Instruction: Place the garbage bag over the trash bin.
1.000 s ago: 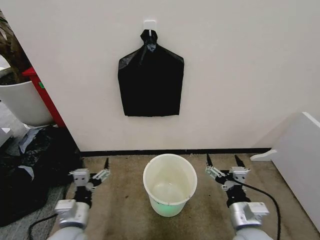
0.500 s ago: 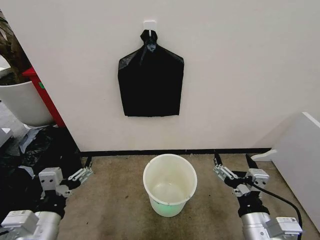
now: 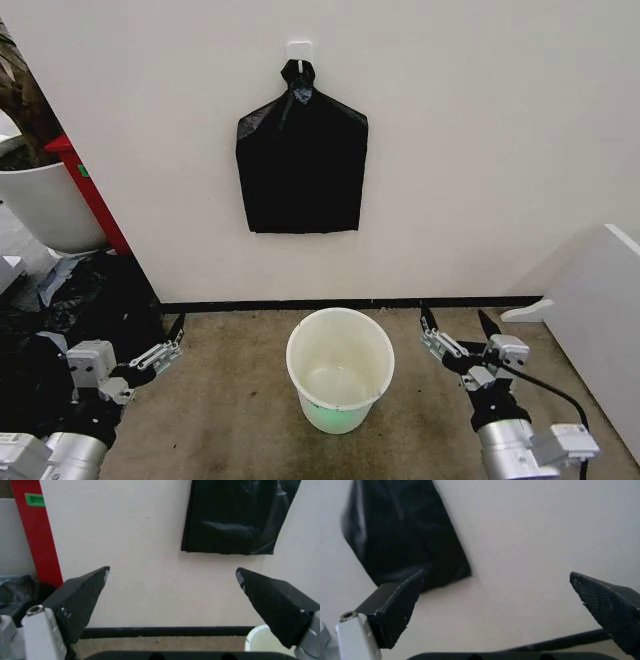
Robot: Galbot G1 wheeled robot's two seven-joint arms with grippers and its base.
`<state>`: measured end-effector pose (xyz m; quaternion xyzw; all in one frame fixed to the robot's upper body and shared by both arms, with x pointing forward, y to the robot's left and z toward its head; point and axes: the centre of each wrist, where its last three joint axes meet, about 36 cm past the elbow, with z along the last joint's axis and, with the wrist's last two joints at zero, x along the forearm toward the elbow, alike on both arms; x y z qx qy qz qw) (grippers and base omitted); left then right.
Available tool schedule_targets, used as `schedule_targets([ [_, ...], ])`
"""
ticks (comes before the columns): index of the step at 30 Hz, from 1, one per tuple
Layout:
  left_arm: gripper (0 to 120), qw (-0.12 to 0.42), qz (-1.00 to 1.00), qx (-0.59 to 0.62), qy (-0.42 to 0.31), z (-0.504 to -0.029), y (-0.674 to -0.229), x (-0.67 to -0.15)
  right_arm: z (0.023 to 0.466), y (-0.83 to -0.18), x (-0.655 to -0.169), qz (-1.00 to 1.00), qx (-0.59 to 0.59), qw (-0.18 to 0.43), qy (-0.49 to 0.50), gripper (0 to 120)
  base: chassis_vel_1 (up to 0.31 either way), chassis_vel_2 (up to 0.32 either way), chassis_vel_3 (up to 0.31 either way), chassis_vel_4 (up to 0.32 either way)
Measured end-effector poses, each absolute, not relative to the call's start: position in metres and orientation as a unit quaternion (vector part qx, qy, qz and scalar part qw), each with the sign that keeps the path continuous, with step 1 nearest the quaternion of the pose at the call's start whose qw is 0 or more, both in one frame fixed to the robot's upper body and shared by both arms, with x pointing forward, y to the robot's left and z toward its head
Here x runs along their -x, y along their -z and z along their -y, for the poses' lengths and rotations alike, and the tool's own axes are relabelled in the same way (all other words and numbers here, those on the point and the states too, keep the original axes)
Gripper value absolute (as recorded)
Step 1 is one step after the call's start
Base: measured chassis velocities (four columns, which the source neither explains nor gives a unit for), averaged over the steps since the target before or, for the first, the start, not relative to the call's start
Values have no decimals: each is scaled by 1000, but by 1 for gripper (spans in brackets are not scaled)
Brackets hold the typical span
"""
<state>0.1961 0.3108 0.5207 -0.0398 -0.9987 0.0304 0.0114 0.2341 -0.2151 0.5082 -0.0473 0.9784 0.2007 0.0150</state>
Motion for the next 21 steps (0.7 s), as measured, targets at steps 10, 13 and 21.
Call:
schedule_targets([
  [10,100,8,999,26,-27,-314,-521,-196,223,-519,-261,-963,106,19,-248,100,0,0,0,0],
  [13,100,8,999,23,-26,-314,-522,-196,221,-523,-275,-950,129,25,-285,100,0,0,0,0],
  [21,100,17,999,10,-27,-314,-519,-191,206,-548,-333,-883,198,5,-425,100,0,0,0,0],
])
